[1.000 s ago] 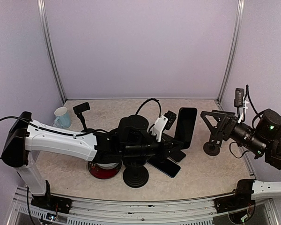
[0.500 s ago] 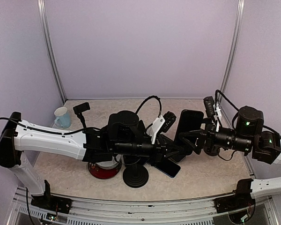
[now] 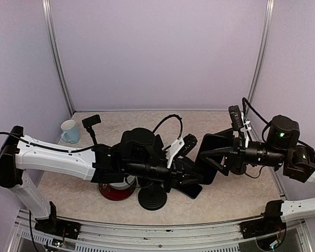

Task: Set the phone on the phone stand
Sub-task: Pass from the left arm to the right

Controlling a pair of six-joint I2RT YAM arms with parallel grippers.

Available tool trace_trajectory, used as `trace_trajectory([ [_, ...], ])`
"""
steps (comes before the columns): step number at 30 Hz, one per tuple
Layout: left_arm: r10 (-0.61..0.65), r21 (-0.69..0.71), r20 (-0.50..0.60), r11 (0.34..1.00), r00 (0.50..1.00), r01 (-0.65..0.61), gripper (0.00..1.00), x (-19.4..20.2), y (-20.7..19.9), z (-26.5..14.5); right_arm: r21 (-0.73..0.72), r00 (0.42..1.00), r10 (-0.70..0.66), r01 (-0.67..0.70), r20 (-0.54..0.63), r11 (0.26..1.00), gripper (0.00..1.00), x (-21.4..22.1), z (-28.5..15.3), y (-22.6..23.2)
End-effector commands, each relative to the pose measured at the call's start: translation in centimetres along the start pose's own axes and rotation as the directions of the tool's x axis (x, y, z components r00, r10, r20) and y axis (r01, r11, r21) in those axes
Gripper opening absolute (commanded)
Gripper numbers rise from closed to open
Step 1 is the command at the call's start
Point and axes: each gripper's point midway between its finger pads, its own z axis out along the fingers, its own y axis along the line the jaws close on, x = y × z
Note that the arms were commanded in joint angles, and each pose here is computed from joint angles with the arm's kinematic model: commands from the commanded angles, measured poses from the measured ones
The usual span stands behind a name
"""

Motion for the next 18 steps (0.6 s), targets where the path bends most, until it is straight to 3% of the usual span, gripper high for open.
trace_trajectory([
  [1,0.037,0.063,0.054,0.997,0.998,-0.04,0.0,-2.0,-1.7,-0.8,-0.094,1.0,-0.021,0.022,0.014,0.995,0.88,-0.7,0.2,1.8],
  [11,0.026,0.086,0.029,0.996,0.999,-0.029,0.0,-0.9,-1.9,-0.4,-0.139,0.999,-0.017,0.021,0.032,0.99,0.6,-0.7,0.5,2.5],
  [18,0.023,0.085,0.029,0.996,0.999,-0.026,0.0,-0.6,-1.8,-0.2,-0.158,1.0,-0.003,0.004,0.006,0.987,0.29,0.0,1.5,2.5],
])
